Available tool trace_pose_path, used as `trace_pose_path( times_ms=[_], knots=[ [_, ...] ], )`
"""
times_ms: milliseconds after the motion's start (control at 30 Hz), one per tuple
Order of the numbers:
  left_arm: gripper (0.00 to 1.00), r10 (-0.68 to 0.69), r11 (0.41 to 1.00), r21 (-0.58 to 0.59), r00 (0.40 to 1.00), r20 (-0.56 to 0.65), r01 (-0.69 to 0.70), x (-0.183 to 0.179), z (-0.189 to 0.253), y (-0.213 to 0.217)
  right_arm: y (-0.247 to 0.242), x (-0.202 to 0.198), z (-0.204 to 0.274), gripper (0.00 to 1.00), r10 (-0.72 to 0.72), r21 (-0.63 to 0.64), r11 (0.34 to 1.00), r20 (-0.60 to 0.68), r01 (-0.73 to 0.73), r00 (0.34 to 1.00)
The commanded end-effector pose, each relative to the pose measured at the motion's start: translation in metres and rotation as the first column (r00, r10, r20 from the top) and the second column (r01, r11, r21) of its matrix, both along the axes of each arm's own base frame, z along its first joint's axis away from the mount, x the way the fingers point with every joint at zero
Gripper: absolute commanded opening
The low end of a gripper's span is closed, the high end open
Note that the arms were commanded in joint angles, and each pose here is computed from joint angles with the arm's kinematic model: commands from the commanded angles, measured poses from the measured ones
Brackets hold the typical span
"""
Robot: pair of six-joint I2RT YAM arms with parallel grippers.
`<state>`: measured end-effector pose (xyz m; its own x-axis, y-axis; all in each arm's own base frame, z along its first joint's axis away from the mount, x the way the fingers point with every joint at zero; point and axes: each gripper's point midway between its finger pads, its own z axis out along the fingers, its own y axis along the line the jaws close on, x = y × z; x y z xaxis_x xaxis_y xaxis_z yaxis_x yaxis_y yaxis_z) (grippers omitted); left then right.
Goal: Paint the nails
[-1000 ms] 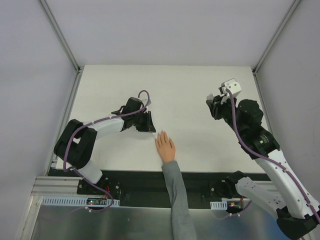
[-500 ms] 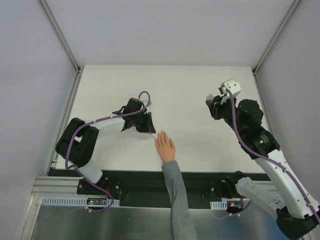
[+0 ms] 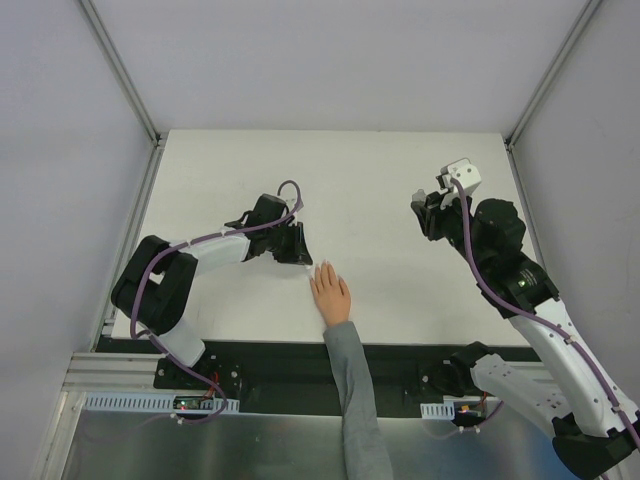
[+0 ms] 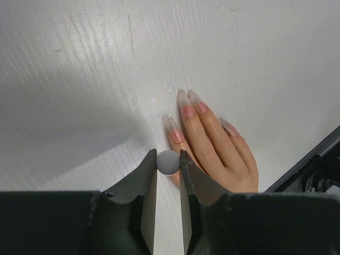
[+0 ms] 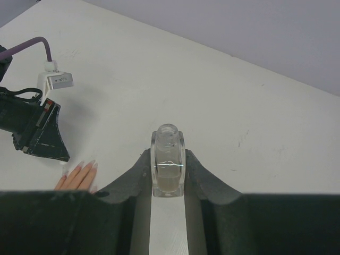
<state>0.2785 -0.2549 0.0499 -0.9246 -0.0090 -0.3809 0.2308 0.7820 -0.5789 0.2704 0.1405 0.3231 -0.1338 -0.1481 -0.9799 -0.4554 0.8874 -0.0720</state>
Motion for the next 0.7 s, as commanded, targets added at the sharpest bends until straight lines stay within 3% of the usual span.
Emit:
trace_pose_path(
  times_ms=[0, 367, 667],
  knots=[
    [0.0, -0.007, 0.999, -0.044, 1.0, 0.018, 0.008, 0.008, 0.011, -0.011, 0.002, 0.001, 0.011, 0.01, 0.009, 0.03, 1.0, 0.032, -0.01, 0.999],
    [0.0, 0.002, 0.999, -0.037, 0.999, -0.039, -0.003, 0.002, -0.002, -0.01, 0.002, 0.0, 0.011, 0.01, 0.01, 0.031, 0.999, 0.031, -0.011, 0.999],
    [0.0, 0.0, 0.999, -0.034, 1.0, 0.005, 0.0, 0.01, 0.011, -0.011, 0.003, 0.001, 0.01, 0.0, 0.013, 0.031, 0.999, 0.026, -0.014, 1.0]
  ],
)
